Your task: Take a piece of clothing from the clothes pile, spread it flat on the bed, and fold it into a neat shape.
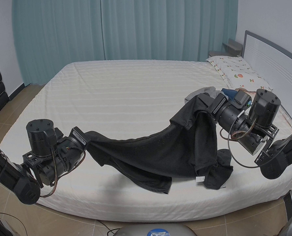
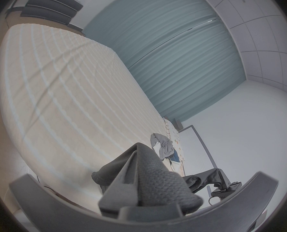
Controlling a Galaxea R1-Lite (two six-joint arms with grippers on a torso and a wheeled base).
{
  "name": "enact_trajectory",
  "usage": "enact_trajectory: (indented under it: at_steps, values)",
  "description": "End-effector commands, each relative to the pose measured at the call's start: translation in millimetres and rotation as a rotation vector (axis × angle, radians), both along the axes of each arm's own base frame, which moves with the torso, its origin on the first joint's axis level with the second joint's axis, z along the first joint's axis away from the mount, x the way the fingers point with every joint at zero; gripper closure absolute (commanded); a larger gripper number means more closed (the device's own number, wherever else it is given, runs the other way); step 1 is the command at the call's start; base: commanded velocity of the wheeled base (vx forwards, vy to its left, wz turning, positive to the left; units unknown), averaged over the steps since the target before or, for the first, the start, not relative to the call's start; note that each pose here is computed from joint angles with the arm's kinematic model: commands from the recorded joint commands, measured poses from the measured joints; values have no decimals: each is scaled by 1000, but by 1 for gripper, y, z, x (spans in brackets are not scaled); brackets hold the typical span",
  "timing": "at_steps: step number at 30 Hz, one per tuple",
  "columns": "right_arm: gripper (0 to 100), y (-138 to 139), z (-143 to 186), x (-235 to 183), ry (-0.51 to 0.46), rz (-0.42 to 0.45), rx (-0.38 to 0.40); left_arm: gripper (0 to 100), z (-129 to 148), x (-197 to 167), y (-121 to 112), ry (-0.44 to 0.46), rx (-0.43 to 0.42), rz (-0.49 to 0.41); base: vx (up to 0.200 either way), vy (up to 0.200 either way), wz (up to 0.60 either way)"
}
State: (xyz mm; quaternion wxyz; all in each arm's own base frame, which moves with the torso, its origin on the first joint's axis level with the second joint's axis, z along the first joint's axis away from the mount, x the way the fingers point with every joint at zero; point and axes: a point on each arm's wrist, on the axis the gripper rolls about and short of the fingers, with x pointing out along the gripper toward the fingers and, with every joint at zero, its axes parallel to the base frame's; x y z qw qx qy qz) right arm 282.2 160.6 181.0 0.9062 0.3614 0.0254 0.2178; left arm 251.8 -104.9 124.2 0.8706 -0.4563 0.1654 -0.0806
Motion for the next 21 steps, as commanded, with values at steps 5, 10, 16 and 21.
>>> enact_trajectory:
  at_steps: [5,10,16,21]
  values:
    - [100,-4,7,-2,-17,-9,-1,100,2,2,3,-11,2,11,0,200,0]
    - [100,-12,1,0,12,-33,-15,100,-1,3,2,-1,6,9,0,120,0]
    - [100,-25,-2,-14,34,-39,-29,100,-4,1,2,10,22,-3,0,0,0]
    - [100,-31,-5,-26,50,-36,-37,100,-5,-1,-1,14,23,-16,0,0,0]
